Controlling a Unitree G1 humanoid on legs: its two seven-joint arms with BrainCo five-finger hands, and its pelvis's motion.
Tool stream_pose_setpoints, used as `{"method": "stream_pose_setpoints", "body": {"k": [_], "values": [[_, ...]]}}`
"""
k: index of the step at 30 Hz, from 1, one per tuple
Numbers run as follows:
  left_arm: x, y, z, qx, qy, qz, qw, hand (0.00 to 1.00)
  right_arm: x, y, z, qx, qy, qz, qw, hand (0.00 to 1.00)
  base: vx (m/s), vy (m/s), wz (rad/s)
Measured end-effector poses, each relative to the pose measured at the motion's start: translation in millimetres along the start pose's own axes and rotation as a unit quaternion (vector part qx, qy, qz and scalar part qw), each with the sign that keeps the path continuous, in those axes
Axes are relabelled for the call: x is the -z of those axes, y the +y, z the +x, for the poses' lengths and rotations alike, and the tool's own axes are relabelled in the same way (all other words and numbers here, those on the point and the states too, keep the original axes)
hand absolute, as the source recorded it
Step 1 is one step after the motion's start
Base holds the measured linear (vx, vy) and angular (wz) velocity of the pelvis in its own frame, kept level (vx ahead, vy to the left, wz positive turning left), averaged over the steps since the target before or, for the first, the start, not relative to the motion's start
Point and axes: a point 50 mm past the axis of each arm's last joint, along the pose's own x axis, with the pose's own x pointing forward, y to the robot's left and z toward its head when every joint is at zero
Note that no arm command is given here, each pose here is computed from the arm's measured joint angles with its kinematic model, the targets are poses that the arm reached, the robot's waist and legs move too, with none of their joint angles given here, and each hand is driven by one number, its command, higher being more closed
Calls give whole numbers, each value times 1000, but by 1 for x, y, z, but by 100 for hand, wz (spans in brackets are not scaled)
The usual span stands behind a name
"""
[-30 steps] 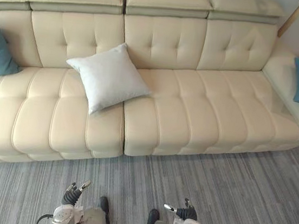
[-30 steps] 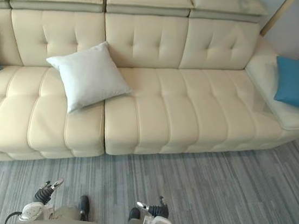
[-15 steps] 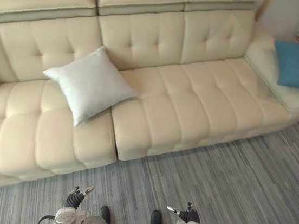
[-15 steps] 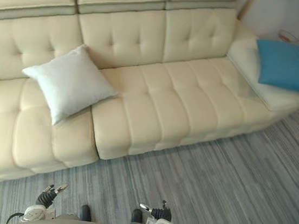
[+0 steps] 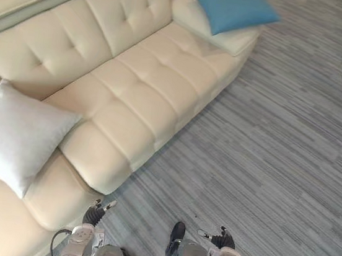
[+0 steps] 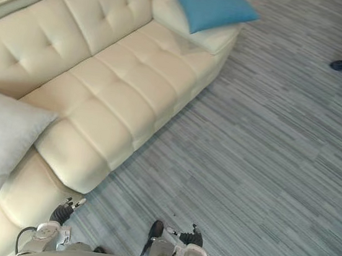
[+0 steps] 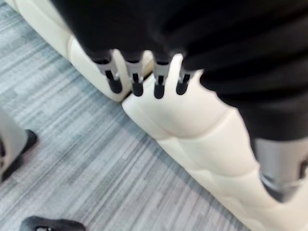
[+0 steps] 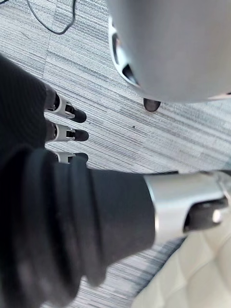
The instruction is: Pick up cushions and gather them together orderly.
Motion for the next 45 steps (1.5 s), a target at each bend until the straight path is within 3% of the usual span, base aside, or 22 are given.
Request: {"method": "stream_pose_setpoints", "body": {"k": [3, 10, 21, 25, 31, 34, 38, 45], "values": [[16, 0, -7, -1, 21, -6, 1000, 0, 1, -7, 0, 7, 1, -6, 1000, 0, 126, -115, -104], [7, -5, -6, 3, -3, -26, 1000, 0, 9, -24, 1, 31, 21, -3, 999, 0, 181, 66, -100], [6, 6, -3, -13, 2, -22, 1000, 0, 14, 4, -3, 0, 30, 26, 999, 0, 354, 250, -79], [5, 4, -2, 2, 6, 16, 1000, 0, 4, 6, -2, -3, 10, 29, 1000, 0, 463, 71, -7], [-11, -9, 3, 21, -14, 25, 999, 0, -31, 3, 7, -2, -45, 26, 999, 0, 521, -100, 18], [-5, -6, 2, 17, -7, 29, 999, 0, -16, 0, 4, 1, -20, 21, 1000, 0, 649, -259, 51], [-2, -22, 1, 33, 4, 10, 999, 0, -20, -14, 8, 19, -23, 11, 999, 0, 683, -349, 18], [-4, -16, -1, 18, -10, -13, 1000, 0, -7, -3, 3, 4, -6, 5, 1000, 0, 461, -151, -15]]}}
